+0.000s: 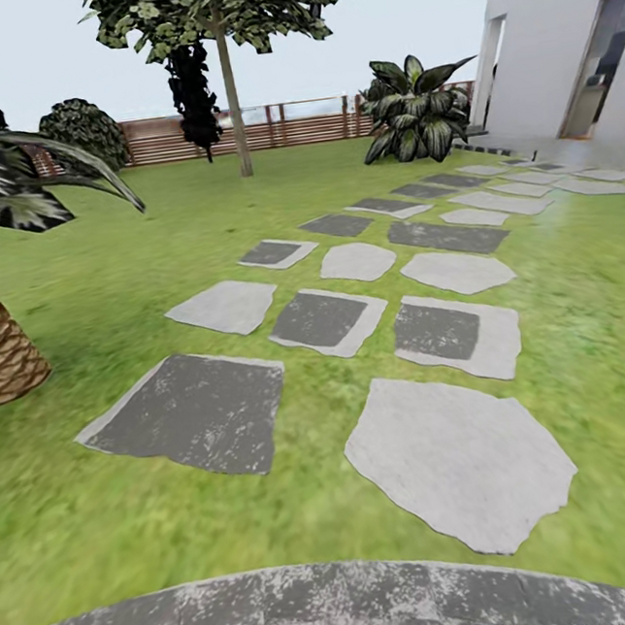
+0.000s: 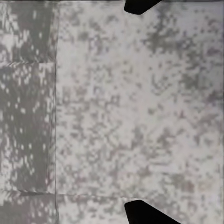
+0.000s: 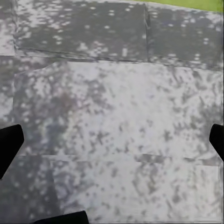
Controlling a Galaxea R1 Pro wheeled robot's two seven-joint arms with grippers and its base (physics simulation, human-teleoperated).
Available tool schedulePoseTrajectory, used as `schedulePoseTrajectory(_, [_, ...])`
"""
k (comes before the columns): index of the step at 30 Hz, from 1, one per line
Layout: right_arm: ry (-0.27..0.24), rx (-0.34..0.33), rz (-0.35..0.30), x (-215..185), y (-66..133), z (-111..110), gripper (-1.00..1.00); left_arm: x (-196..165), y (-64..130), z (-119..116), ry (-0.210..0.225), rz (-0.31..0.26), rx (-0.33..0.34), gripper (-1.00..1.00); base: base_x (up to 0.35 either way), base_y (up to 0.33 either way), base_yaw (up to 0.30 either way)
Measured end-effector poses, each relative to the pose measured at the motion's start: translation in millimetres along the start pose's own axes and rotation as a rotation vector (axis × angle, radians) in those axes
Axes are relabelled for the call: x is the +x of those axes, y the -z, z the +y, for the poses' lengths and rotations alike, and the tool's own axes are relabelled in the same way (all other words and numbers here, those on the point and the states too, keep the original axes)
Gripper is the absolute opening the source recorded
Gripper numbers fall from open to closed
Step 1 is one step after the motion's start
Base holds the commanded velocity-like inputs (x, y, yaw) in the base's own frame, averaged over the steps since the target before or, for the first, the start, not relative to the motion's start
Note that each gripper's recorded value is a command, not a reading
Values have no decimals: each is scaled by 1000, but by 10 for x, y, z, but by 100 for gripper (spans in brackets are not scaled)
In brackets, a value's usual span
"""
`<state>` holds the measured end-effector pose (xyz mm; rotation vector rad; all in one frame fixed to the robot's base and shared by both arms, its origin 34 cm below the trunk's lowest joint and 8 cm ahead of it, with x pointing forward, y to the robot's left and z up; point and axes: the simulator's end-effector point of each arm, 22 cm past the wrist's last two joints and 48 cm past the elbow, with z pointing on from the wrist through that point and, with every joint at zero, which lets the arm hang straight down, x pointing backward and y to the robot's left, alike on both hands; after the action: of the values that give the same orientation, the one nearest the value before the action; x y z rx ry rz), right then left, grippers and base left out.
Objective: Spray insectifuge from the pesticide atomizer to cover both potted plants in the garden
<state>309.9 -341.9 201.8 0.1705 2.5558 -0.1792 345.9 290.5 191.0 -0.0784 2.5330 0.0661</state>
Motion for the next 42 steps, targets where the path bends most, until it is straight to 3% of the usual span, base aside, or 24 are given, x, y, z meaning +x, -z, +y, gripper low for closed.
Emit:
schedulePoseTrajectory(35, [0,-9,-32,-126,7,31,100,-163,8,26,11,-39,-7,100,324,0,-252])
schedulePoseTrajectory(42, [1,-7,-35,-142,7,27,100,-179,10,29,12,-43,-7,100,337,0,-74])
